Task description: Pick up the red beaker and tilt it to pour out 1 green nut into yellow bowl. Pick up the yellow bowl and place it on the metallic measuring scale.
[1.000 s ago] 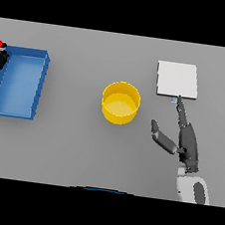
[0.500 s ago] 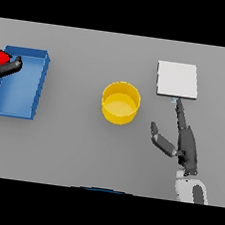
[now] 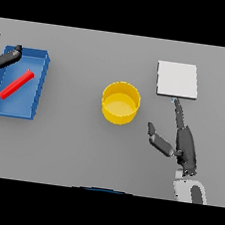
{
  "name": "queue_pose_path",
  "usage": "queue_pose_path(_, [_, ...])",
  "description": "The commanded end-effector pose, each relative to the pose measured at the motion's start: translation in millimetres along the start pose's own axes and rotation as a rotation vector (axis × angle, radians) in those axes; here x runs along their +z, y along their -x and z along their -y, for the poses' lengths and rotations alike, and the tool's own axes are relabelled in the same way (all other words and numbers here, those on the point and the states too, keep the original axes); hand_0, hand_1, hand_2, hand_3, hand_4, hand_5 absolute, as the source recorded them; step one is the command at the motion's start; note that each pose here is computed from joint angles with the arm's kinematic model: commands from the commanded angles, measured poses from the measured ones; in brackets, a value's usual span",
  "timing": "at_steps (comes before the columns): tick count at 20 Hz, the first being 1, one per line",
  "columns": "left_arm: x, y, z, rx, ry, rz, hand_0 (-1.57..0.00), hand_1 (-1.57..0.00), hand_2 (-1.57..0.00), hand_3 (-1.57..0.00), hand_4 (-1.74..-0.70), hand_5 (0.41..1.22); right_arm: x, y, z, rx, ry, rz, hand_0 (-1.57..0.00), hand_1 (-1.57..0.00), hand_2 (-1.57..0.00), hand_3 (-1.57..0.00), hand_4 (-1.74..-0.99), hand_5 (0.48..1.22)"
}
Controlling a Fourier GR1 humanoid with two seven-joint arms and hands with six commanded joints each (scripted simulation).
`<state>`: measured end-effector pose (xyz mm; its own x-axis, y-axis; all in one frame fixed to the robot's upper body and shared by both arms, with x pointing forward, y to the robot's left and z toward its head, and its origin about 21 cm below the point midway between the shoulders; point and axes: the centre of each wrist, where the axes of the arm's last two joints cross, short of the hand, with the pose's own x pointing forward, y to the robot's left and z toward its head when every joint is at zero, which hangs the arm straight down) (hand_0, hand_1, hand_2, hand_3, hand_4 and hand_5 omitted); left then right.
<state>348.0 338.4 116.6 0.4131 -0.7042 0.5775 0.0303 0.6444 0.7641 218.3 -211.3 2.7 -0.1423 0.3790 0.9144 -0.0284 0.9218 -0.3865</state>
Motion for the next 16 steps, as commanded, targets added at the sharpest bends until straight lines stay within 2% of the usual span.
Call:
queue_pose_path(1, [1.7, 2.4, 0.1, 0.010, 0.001, 0.011, -0.05, -0.04, -0.04, -0.04, -0.79, 0.671, -0.8, -2.5, 0.0, 0.010, -0.013, 0.001, 0.00, 0.00, 0.00, 0.00, -1.198, 0.662])
queue_pose_path(3, [0.1, 0.9, 2.7, 0.015, -0.002, 0.016, -0.03, -0.03, -0.03, -0.02, -0.78, 0.679, -9.2, -5.9, -0.8, 0.019, -0.081, 0.052, 0.00, 0.00, 0.00, 0.00, -1.162, 0.694])
queue_pose_path(7, [1.1, 1.5, 10.9, 0.017, 0.011, 0.010, -0.01, -0.01, -0.01, -0.01, -0.79, 0.704, -33.2, -20.9, 8.6, 0.169, -0.233, 0.114, 0.00, 0.00, 0.00, 0.00, -1.234, 0.707])
queue_pose_path(10, [-0.9, 2.7, 10.9, 0.016, 0.007, 0.007, -0.01, 0.00, 0.00, 0.00, -0.79, 0.710, -50.3, -31.8, 11.3, 0.357, -0.342, 0.136, 0.00, 0.00, 0.00, 0.00, -1.278, 0.683])
queue_pose_path(14, [-1.4, 1.6, 11.2, 0.010, 0.019, 0.013, 0.00, 0.00, 0.00, 0.00, -0.79, 0.712, -79.0, -52.5, 9.8, 0.626, -0.486, 0.231, 0.00, 0.00, 0.00, 0.00, -1.276, 0.668])
queue_pose_path(16, [-0.3, 2.1, 9.7, 0.018, 0.015, 0.015, 0.00, 0.00, 0.00, 0.00, -0.79, 0.719, -89.7, -56.5, 3.8, 0.703, -0.556, 0.266, 0.00, 0.00, 0.00, 0.00, -1.270, 0.664])
